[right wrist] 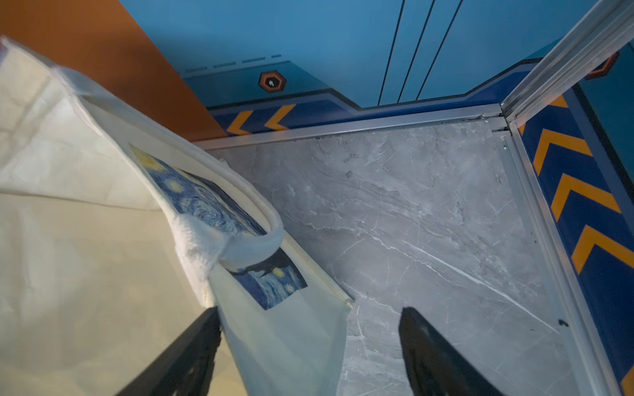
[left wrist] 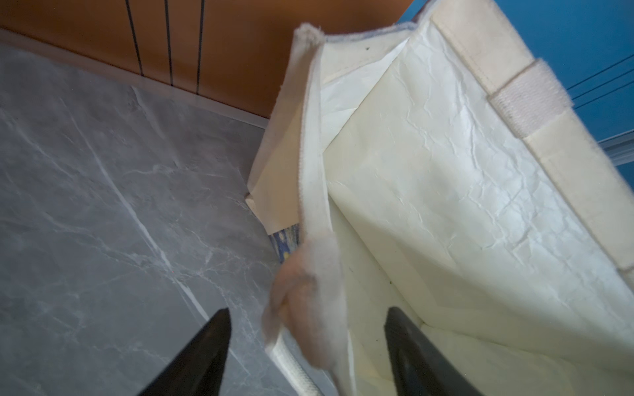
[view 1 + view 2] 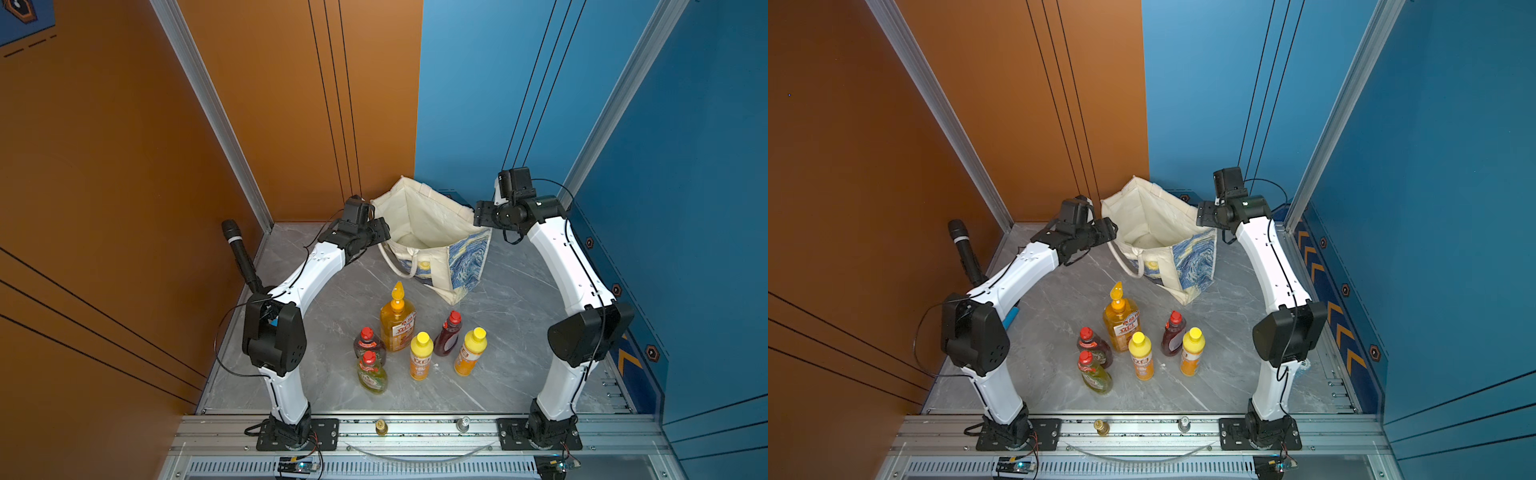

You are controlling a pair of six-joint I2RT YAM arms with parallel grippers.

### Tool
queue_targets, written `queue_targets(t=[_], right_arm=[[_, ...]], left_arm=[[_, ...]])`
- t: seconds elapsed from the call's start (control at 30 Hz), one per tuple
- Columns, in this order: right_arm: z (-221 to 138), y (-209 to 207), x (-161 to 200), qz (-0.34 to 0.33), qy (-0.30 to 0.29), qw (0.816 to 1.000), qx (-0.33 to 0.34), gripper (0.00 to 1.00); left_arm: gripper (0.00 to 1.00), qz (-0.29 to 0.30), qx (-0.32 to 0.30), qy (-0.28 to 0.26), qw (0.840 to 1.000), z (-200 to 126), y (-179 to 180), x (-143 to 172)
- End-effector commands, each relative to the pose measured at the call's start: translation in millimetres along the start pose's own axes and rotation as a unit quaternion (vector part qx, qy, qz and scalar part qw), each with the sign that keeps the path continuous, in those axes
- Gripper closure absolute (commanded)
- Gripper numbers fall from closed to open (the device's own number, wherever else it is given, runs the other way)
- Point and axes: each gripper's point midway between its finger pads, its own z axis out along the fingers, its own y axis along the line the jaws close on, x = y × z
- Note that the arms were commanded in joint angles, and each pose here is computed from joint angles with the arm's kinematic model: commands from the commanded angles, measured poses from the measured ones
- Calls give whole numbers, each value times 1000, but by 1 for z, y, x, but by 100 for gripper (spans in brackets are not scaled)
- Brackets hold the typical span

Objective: Pack dish soap into the shopping bag
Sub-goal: Move the shopping bag to the center of the board.

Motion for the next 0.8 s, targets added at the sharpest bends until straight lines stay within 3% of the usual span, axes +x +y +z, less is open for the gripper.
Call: queue_targets(t=[0.0, 0.1, 0.2, 0.3, 0.5, 0.73, 0.77], right_arm=[[4, 8, 20, -24, 45, 999, -9, 28], [1, 1, 27, -31, 50, 998, 8, 43], [-10, -11, 31, -34, 45, 998, 31, 57], [-29, -28, 31, -32, 29, 998, 54, 69], [-66, -71, 42, 4, 0, 996, 86, 72], [-79, -99, 84, 26, 17, 995, 96, 58], [-81, -99, 88, 27, 16, 995, 94, 55]], left_arm=[[57, 10, 33, 26, 999, -1, -21, 11], [82, 18, 50, 36, 998, -3, -34, 19], [100, 23, 71, 42, 996, -11, -51, 26], [100, 31, 87, 40, 995, -22, -68, 33], [100, 30, 120, 33, 992, -44, -97, 53], [100, 21, 150, 7, 988, -64, -120, 74], [96, 19, 153, 4, 988, -63, -122, 76]])
